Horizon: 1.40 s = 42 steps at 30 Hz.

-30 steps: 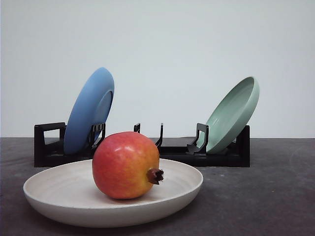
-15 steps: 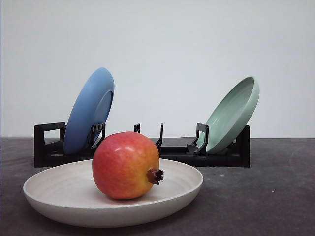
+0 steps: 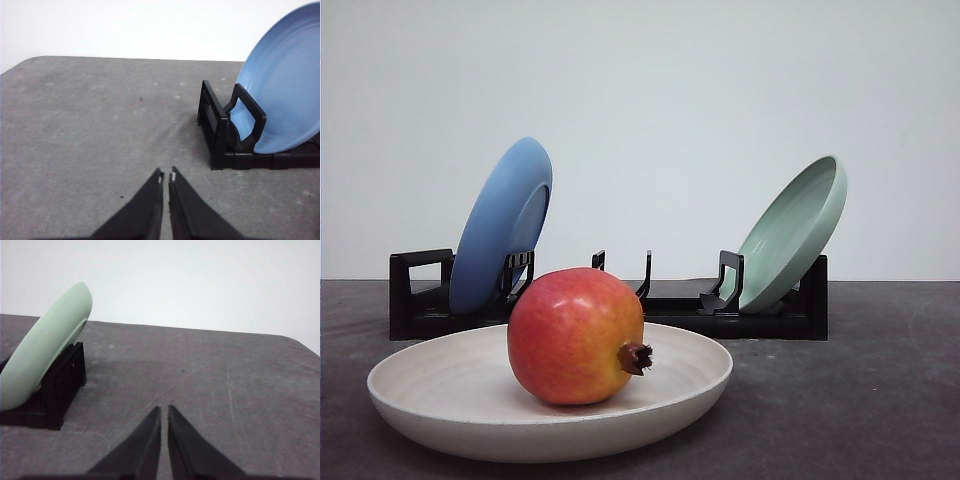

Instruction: Place pomegranate in white plate

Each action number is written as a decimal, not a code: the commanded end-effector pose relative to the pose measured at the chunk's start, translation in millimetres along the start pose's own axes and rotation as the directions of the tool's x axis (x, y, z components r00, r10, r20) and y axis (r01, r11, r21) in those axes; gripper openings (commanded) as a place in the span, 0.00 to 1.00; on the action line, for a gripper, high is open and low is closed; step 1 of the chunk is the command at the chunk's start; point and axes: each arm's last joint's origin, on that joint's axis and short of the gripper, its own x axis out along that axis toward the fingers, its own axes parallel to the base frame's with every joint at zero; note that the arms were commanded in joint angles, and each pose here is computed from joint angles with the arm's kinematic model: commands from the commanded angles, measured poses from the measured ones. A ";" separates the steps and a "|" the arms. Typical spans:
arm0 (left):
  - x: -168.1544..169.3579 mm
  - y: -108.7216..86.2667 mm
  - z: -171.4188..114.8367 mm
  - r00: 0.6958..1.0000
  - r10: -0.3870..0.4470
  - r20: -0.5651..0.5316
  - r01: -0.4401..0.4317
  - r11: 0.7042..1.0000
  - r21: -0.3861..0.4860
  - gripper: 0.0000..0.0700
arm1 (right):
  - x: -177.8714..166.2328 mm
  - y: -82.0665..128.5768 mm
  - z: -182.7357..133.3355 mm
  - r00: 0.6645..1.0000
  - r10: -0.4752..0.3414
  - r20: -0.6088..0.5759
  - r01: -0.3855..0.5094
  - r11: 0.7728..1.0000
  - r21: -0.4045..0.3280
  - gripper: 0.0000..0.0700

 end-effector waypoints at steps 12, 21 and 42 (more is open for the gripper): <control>0.8 0.0 -1.9 1.000 -0.001 0.003 0.001 1.000 0.004 0.00 | 0.2 -0.2 -0.3 1.000 -0.002 0.008 0.002 1.000 0.003 0.03; 0.8 0.0 -1.9 1.000 -0.001 0.003 0.001 1.000 0.004 0.00 | 0.3 -0.1 -0.4 1.000 -0.002 0.007 0.002 1.000 0.003 0.03; 0.8 0.0 -1.9 1.000 -0.001 0.003 0.001 1.000 0.004 0.00 | 0.3 -0.1 -0.4 1.000 -0.002 0.007 0.002 1.000 0.003 0.03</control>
